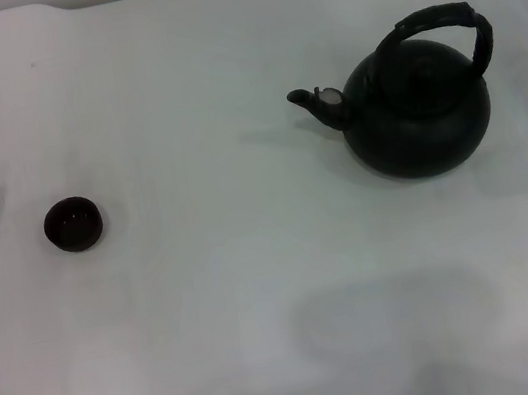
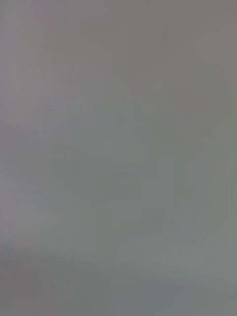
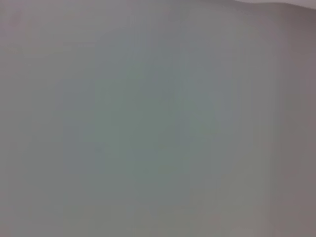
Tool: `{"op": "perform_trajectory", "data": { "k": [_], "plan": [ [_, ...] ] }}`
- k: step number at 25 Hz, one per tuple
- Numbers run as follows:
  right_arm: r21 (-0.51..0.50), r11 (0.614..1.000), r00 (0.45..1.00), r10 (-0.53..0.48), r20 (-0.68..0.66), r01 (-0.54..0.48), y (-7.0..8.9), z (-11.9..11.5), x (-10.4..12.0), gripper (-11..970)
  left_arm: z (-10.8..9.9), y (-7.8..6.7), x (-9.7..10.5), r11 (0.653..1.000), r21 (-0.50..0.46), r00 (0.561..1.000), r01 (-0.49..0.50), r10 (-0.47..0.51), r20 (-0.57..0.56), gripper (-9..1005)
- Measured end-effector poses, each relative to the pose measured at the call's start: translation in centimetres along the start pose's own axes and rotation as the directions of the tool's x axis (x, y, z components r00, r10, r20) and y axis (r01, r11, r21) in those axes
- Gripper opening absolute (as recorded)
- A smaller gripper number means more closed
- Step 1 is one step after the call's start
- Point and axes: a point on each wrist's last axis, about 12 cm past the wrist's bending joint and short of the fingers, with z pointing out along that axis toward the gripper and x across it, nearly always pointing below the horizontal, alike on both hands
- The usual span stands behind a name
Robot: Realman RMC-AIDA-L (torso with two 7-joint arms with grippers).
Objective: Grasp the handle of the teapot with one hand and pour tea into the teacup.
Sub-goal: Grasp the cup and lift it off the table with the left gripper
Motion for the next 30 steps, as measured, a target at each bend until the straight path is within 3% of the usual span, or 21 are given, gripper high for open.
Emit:
{"op": "perform_trajectory", "data": {
  "k": [8,16,21,24,30],
  "plan": [
    [-0.004,1.0,1.0,0.0,-0.011,0.0,0.1,0.0,0.1,874,2.8,3.3,-0.4,0.997,-0.071,0.999,0.0,-0.002,-0.035,876],
    [-0.003,1.0,1.0,-0.003,-0.011,0.003,0.1,0.2,0.1,874,6.5,3.4,-2.6,0.998,0.053,0.997,-0.037,0.04,-0.06,877],
    [-0.002,1.0,1.0,-0.003,-0.008,0.003,0.0,0.2,0.0,874,8.8,2.7,-4.4,0.99,0.089,0.984,-0.113,0.124,-0.128,877],
    [-0.001,1.0,1.0,0.001,-0.006,-0.001,0.1,0.2,0.0,874,9.4,1.2,-5.6,0.982,0.121,0.972,-0.141,0.161,-0.171,877],
    [0.004,1.0,1.0,0.006,-0.012,-0.006,0.1,0.1,0.1,874,8.4,-1.5,-7.0,0.984,0.159,0.975,-0.079,0.109,-0.191,877]
  ]
}}
